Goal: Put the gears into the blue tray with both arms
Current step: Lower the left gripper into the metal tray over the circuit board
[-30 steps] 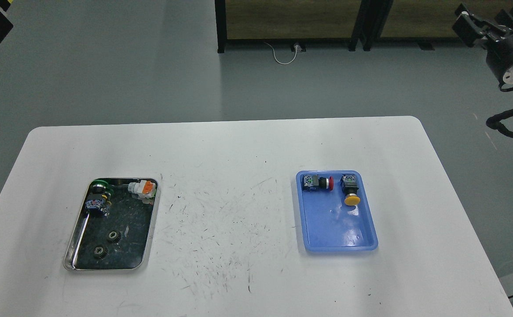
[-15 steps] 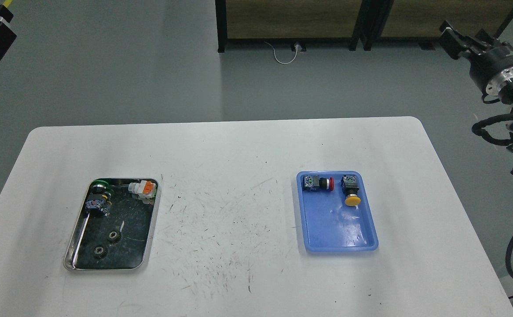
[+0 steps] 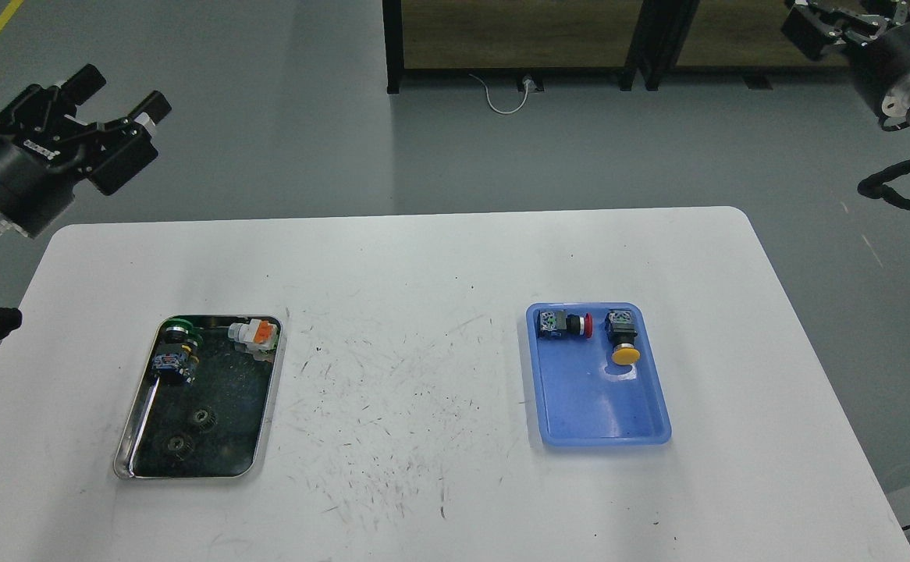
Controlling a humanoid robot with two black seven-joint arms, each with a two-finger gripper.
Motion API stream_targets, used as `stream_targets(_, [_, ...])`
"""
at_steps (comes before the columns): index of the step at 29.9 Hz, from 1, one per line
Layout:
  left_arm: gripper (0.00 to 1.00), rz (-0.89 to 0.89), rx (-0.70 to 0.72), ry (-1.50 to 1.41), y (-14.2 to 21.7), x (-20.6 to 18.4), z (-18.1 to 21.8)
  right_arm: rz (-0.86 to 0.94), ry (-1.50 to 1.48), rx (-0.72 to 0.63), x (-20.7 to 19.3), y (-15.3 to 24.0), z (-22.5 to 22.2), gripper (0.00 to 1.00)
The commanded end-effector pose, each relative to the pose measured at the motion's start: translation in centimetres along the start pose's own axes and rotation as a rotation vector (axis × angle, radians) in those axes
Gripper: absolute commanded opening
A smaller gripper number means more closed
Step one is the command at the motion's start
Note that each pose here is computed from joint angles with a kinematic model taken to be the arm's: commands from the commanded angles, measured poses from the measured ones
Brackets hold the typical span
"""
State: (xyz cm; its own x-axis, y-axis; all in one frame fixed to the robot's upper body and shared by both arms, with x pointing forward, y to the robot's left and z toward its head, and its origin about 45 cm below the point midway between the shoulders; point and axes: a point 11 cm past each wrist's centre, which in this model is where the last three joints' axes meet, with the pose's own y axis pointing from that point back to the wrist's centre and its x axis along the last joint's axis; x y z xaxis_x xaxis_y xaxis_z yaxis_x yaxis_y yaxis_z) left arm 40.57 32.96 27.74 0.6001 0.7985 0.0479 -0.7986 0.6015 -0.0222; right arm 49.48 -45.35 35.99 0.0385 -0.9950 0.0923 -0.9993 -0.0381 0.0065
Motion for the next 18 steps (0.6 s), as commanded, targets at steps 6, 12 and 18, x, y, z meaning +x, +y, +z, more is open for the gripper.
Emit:
stream_targets(6, [0.98,-0.259,0.137,-0.063,0.3,-7.3,-4.1,0.020,0.044,-0.029,0.6,0.0,0.2,1.00])
stream_targets(12, [0.98,-0.332,0.205,-0.032,2.8,-9.9,-6.8,0.052,0.045,-0.045,1.6,0.2,0.6,1.00])
stream_targets(18, [0.98,-0.386,0.254,0.011,5.5,-11.6,-9.0,0.061,0.044,-0.049,1.6,0.2,0.8,1.00])
